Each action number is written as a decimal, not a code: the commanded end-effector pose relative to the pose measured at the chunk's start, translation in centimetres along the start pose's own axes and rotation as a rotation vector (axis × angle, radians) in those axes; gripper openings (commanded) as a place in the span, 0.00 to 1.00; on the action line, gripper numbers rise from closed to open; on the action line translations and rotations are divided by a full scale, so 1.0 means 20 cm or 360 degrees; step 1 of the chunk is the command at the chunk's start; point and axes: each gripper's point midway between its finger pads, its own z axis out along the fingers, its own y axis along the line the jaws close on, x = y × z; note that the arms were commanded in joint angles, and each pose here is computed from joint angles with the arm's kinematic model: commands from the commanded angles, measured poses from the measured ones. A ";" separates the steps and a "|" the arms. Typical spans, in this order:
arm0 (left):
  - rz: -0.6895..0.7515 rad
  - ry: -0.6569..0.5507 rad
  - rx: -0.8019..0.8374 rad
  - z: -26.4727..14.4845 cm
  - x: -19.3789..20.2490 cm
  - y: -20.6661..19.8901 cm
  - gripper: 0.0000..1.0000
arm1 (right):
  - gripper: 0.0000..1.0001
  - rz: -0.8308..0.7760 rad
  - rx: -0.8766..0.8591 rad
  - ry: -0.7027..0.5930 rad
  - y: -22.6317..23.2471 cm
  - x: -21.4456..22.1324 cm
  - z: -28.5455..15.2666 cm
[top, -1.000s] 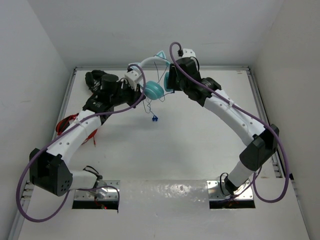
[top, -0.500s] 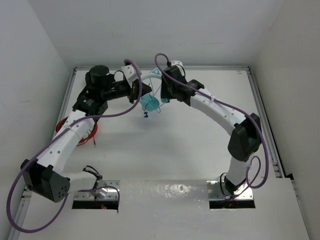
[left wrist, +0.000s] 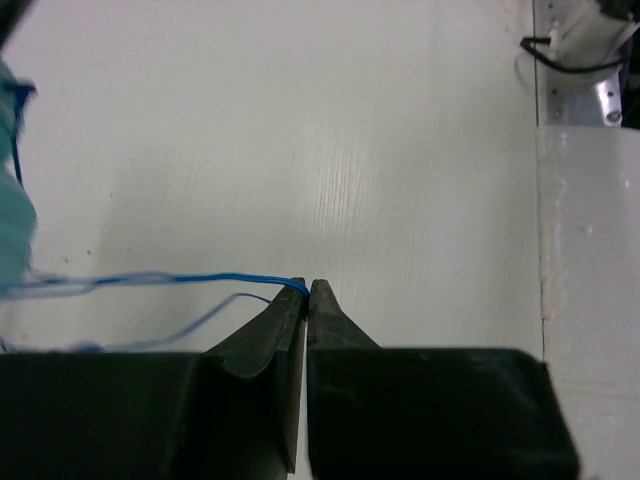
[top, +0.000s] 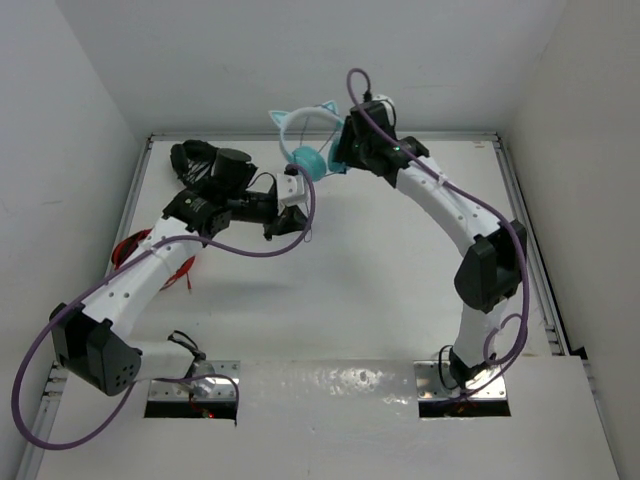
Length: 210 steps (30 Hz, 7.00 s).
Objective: Wrap the headphones
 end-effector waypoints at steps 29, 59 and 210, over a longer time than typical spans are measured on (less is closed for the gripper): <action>-0.0174 -0.0514 -0.0937 -0.93 -0.34 0.65 0.00 | 0.00 0.0024 0.0678 0.0116 -1.33 0.18 -0.24; -0.0327 -0.0020 -0.0700 -0.38 -0.29 0.56 1.00 | 0.00 -0.1119 -0.0795 -0.0421 0.04 -0.19 -0.68; 0.0145 0.0894 -0.1015 0.03 0.22 0.97 0.00 | 0.00 -0.1194 -0.0413 -0.0027 -0.02 -0.44 -0.51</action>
